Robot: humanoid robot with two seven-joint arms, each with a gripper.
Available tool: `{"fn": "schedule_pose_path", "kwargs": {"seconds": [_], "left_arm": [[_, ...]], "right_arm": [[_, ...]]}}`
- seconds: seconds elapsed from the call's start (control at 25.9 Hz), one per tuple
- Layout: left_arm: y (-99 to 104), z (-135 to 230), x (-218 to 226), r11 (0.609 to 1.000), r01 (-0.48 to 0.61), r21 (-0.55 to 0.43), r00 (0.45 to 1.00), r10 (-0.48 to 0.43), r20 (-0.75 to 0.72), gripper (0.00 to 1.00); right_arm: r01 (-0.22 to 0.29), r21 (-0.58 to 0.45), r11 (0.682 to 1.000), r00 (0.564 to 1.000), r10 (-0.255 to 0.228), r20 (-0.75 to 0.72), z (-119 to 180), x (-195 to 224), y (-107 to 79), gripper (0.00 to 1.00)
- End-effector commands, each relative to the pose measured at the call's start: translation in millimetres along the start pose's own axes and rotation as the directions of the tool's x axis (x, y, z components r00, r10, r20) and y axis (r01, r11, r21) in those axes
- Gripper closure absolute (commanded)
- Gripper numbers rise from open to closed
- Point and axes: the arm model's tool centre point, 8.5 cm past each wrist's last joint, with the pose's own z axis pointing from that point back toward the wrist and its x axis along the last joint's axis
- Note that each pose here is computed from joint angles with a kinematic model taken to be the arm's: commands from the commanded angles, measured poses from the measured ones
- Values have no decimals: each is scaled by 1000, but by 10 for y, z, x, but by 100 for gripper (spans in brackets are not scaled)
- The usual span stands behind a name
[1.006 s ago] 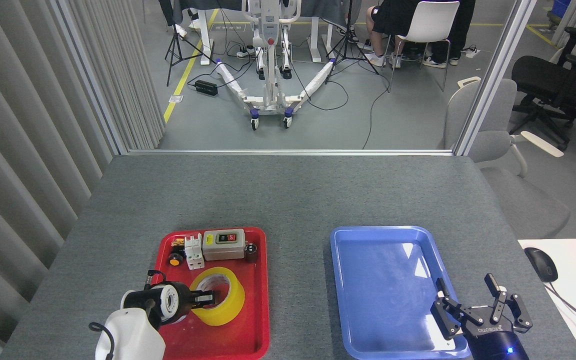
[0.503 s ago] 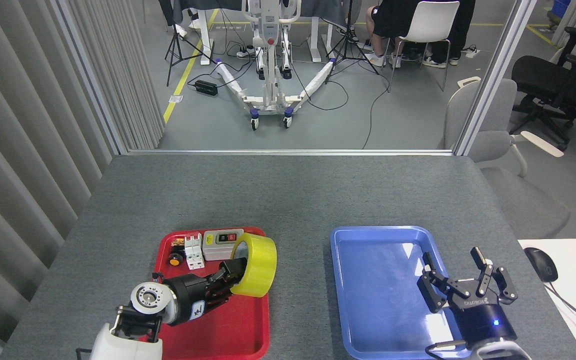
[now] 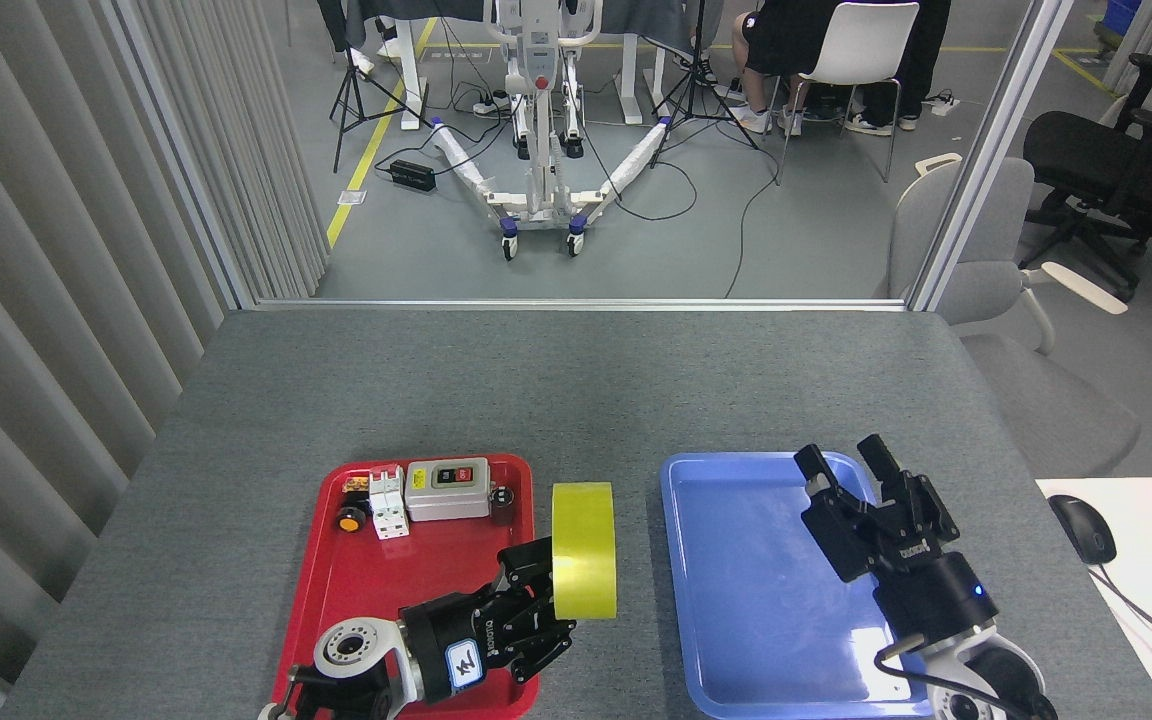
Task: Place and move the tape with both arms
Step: 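Lift the tape roll upright with the left gripper toward the blue tray, then grasp the tape roll with the right gripper beside the left gripper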
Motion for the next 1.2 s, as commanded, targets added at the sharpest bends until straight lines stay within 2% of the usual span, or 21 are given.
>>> {"fn": "schedule_pose_path", "kwargs": {"seconds": [0.0,0.04,0.12,0.23,0.35,0.54,0.81,0.97,1.16], "left_arm": [[-66,12,-54,997,-76,-11,995,76,61,100],[-74,20,-47,995,-101,-25,991,103,90,100],[-85,53,-44,989,-143,-44,980,148,135,100],[-74,141,-61,983,-172,-56,966,180,183,100],[-113,154,-38,981,-168,-99,961,185,205,100],[-182,224,-75,979,-130,-158,955,166,246,100],[-340,348,-100,950,23,-311,948,79,310,100],[-300,385,-197,955,70,-288,945,29,326,100],[-286,377,-274,958,88,-273,947,5,322,100]], "right_arm": [[0,196,981,986,-33,166,271,70,190,0],[-45,274,961,974,-19,225,307,109,259,0],[-97,341,935,946,-20,324,281,174,260,0],[-78,346,935,912,-73,403,123,358,270,0],[-87,321,943,893,-69,445,-43,433,171,0],[-118,343,932,851,-83,518,-202,648,255,0],[-141,353,925,807,-99,582,-428,922,380,0],[-164,367,916,782,-106,614,-401,982,417,1],[-180,355,917,705,-132,697,-315,1066,378,1]]}}
